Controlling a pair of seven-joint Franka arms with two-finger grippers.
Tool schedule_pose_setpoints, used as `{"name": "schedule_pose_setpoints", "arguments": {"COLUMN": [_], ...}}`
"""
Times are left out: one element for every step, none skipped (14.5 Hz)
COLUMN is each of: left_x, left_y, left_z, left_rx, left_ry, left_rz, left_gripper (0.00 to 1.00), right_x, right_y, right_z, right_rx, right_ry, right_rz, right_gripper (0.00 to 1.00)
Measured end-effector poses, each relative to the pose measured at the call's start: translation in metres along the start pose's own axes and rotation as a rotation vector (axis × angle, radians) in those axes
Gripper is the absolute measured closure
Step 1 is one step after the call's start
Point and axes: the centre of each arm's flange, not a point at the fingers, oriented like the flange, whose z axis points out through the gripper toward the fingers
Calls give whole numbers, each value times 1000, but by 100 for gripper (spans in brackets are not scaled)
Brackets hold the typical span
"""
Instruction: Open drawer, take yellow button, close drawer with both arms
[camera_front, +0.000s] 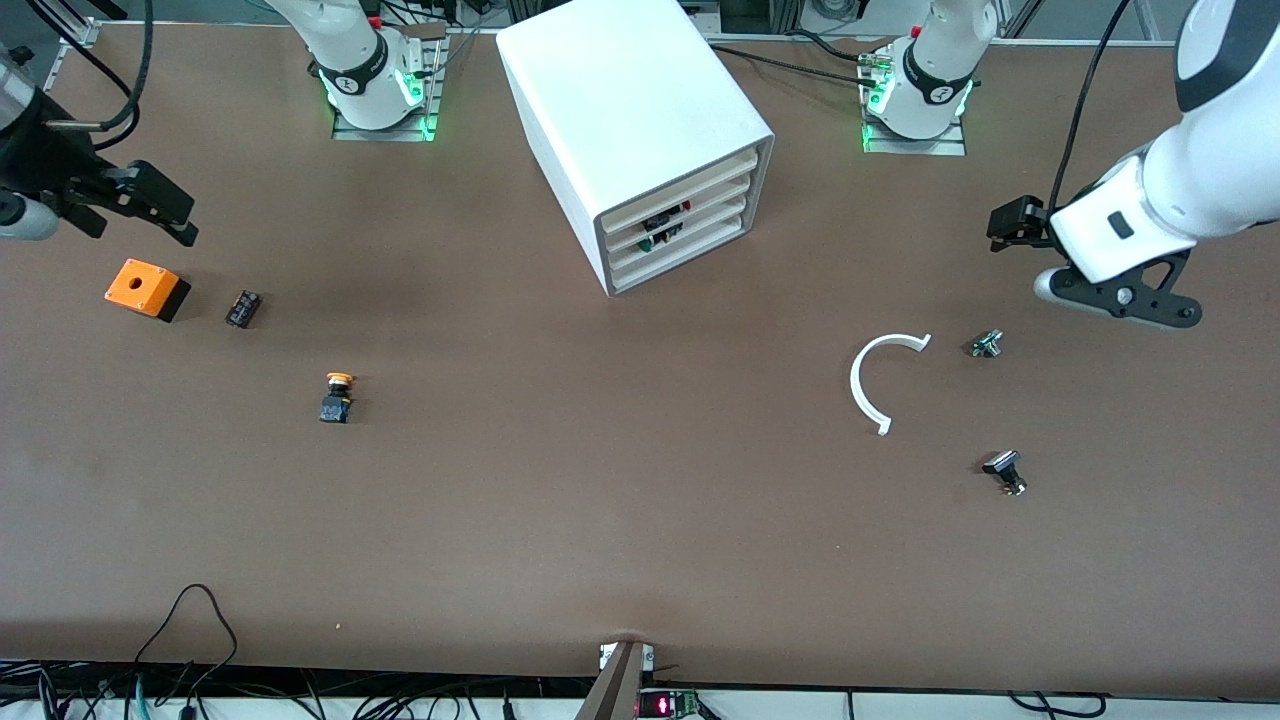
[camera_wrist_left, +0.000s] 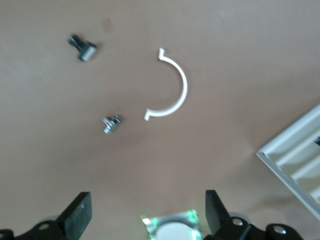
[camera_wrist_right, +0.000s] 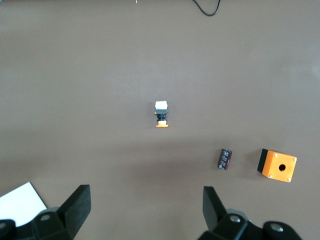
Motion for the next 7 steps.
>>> {"name": "schedule_pose_setpoints", "arguments": {"left_x": [-7, -13, -17, -21, -24, -26, -26], "left_y": [-5, -11, -17, -22, -26, -28, -30], "left_z": [0, 1, 2, 5, 7, 9, 11], "left_rx": [19, 35, 50, 57, 53, 42, 27], "left_ry": [44, 95, 151, 197, 227, 241, 247], "left_rz": [-7, -17, -27, -39, -48, -55, -63], "left_gripper": [0, 0, 0, 0, 0, 0, 0], "right_x": [-4, -7, -8, -9, -9, -9, -9], "right_y": [-2, -2, -3, -2, -2, -2, -3], "right_z": [0, -1, -2, -2, -3, -2, -2], "right_rx": [-2, -3, -3, -3, -3, -3, -3], "right_ry": [-3, -3, -2, -1, -1, -1, -1], "right_rz": [-3, -5, -6, -6, -6, -6, -7], "right_gripper": [0, 0, 0, 0, 0, 0, 0]}}
